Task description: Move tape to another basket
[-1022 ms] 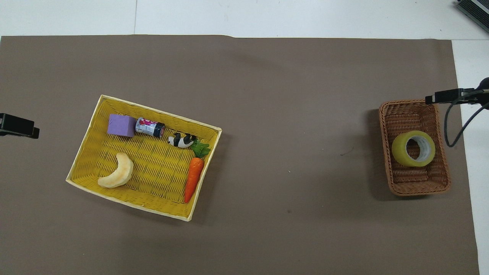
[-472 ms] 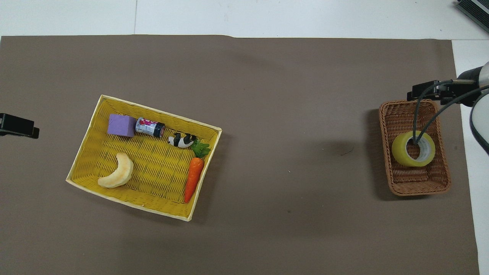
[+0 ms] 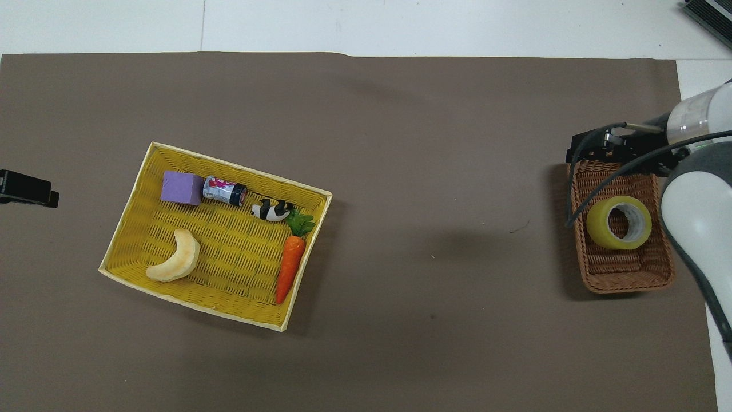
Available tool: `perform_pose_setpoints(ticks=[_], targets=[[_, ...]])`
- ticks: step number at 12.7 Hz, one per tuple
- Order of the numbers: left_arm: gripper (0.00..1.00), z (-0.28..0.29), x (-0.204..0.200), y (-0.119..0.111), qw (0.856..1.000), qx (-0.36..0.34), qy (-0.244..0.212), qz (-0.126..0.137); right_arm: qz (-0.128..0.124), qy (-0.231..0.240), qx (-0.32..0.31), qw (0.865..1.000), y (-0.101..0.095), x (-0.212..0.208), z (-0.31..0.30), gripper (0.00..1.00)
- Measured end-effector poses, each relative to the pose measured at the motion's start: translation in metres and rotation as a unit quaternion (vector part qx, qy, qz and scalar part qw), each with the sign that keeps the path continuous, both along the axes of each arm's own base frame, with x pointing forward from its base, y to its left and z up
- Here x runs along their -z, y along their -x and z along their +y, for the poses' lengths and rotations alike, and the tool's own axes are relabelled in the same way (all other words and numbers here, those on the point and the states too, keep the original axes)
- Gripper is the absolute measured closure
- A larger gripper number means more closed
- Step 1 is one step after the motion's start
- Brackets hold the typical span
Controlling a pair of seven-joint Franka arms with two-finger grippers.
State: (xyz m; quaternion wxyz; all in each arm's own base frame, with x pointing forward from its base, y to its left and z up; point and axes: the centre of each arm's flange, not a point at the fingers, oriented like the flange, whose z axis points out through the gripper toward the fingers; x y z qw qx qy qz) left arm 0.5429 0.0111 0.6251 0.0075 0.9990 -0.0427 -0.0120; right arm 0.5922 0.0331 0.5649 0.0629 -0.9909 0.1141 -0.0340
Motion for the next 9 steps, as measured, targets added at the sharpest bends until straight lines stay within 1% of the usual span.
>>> perform_pose_setpoints(ticks=[2,3,4,5,7,9], targets=[[0.00,0.000,0.001,0.000,1.000,0.000,0.000,0.001,-0.018,0.001,0.004,1.000,0.008,-0.022,0.006,0.00],[0.00,0.000,0.001,0.000,1.000,0.000,0.000,0.001,-0.027,0.001,0.007,1.000,0.013,-0.036,0.000,0.00],[0.00,0.000,0.001,0.000,1.000,0.000,0.000,0.001,-0.031,0.004,0.012,0.999,0.019,-0.053,-0.008,0.00],[0.00,0.000,0.001,0.000,1.000,0.000,0.000,0.001,-0.032,0.010,0.016,0.999,0.028,-0.074,-0.018,0.00],[0.00,0.000,0.002,0.000,1.000,0.000,0.000,0.001,-0.031,0.023,0.030,0.999,0.053,-0.122,-0.042,0.00],[0.00,0.000,0.002,0.000,1.000,0.000,0.000,0.002,-0.027,0.024,0.048,0.998,0.072,-0.140,-0.064,0.00]])
